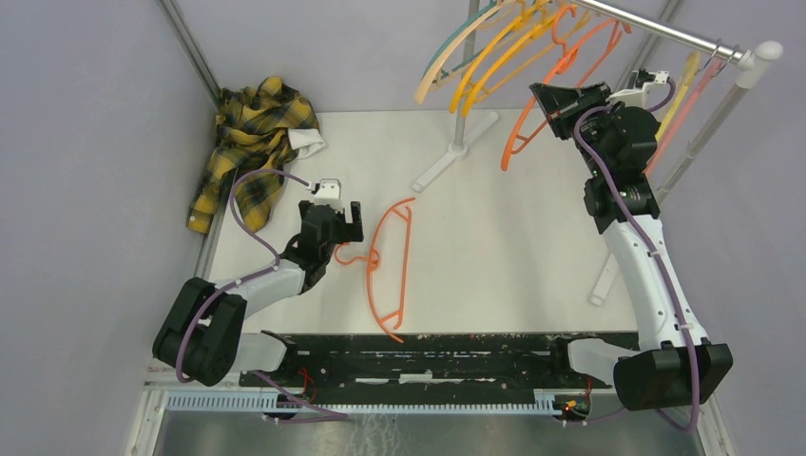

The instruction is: Organize the hangers

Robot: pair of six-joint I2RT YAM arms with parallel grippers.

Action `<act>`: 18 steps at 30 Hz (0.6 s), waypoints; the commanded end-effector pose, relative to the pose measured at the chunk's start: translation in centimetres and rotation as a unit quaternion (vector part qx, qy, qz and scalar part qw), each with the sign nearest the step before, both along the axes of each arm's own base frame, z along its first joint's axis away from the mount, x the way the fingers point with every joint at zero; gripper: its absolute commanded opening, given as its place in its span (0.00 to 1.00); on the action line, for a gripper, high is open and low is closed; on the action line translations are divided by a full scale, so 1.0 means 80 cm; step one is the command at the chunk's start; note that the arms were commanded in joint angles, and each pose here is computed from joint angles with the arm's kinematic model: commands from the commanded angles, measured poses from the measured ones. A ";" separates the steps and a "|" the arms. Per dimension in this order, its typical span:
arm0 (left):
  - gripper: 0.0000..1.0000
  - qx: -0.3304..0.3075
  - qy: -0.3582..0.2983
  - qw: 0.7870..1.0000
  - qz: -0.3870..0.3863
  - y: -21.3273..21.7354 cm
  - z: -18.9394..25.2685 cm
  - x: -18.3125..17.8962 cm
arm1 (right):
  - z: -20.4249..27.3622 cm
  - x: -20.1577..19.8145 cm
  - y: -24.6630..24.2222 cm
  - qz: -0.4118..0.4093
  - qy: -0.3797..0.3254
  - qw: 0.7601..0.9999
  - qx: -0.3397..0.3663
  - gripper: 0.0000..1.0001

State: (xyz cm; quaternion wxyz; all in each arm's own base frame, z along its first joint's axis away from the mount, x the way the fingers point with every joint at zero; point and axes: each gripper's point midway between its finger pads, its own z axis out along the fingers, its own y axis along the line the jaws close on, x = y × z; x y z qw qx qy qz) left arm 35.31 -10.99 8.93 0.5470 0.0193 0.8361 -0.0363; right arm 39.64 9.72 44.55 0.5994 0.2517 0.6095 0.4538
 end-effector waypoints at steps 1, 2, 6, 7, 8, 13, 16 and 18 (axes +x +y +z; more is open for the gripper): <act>0.99 -0.028 -0.032 0.999 0.009 -0.006 0.026 0.015 | 0.051 -0.013 -0.003 -0.005 -0.067 0.998 -0.005 0.01; 0.99 -0.028 -0.032 0.999 0.009 -0.006 0.026 0.015 | 0.057 -0.011 -0.003 -0.006 -0.071 0.997 -0.004 0.01; 0.99 -0.028 -0.032 0.999 0.008 -0.006 0.026 0.015 | 0.068 0.005 0.000 -0.002 -0.077 0.997 0.002 0.01; 0.99 -0.027 -0.033 0.999 0.009 -0.006 0.027 0.015 | 0.068 0.008 0.000 -0.002 -0.076 0.997 0.003 0.01; 0.99 -0.027 -0.033 0.999 0.009 -0.005 0.027 0.015 | 0.069 0.011 -0.002 -0.006 -0.077 0.997 0.004 0.01; 0.99 -0.024 -0.034 0.999 0.010 -0.005 0.028 0.016 | 0.065 0.018 -0.005 -0.016 -0.075 0.997 0.009 0.01; 0.99 -0.024 -0.033 0.999 0.009 -0.005 0.028 0.016 | 0.071 0.020 -0.004 -0.011 -0.080 0.997 0.009 0.01; 0.99 -0.024 -0.033 0.999 0.009 -0.005 0.028 0.015 | 0.080 0.017 0.003 0.005 -0.084 0.996 0.005 0.01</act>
